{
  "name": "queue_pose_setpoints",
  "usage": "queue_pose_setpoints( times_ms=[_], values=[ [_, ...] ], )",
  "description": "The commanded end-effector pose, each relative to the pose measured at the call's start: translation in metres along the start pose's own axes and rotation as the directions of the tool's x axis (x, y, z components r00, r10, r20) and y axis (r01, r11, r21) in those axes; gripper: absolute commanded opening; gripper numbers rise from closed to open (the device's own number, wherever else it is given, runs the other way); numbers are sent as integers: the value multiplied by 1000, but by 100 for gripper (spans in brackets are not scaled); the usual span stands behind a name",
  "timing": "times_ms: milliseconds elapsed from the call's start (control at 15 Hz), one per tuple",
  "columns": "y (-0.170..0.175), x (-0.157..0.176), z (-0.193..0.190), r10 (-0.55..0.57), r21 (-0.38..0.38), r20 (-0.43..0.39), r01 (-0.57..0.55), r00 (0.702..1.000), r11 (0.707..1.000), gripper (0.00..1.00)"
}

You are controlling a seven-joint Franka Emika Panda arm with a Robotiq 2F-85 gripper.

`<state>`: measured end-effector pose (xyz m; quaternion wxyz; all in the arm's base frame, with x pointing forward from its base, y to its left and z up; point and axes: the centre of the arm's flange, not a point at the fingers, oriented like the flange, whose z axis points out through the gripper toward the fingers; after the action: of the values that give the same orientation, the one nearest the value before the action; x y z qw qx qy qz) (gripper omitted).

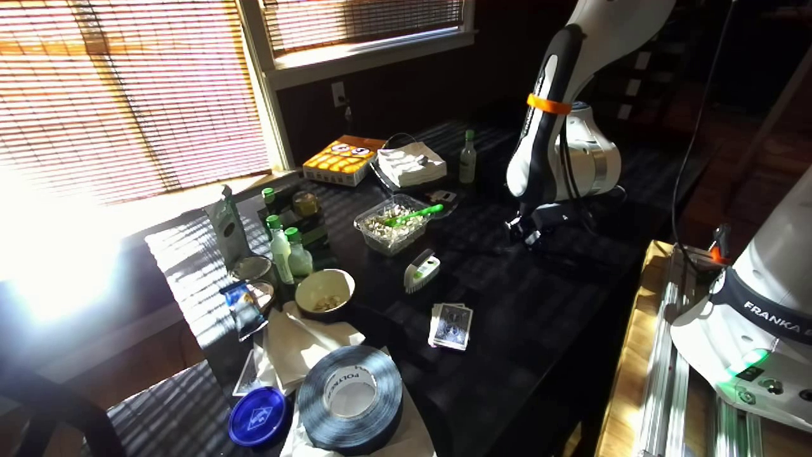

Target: Pick up the white objects from the black tablecloth and place them inside the white bowl on the left.

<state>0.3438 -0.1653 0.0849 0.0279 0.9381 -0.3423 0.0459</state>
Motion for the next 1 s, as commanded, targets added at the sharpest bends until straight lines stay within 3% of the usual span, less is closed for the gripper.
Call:
queue_pose_setpoints(
  times_ms=[0,267,333,400,733,933],
  values=[
    [-2,1,-8,28,3,-18,-28,999,1000,0],
    [-1,1,-14,35,10,-21,-34,999,999,0],
    [0,-2,-17,31,2,-22,-31,999,1000,25],
    [1,-6,-22,28,15,-15,-27,1000,1000,26],
    [19,-5,-33,14,113,18,-16,1000,994,61],
    [28,-8,-36,11,69,4,-11,1000,998,81]
  ],
)
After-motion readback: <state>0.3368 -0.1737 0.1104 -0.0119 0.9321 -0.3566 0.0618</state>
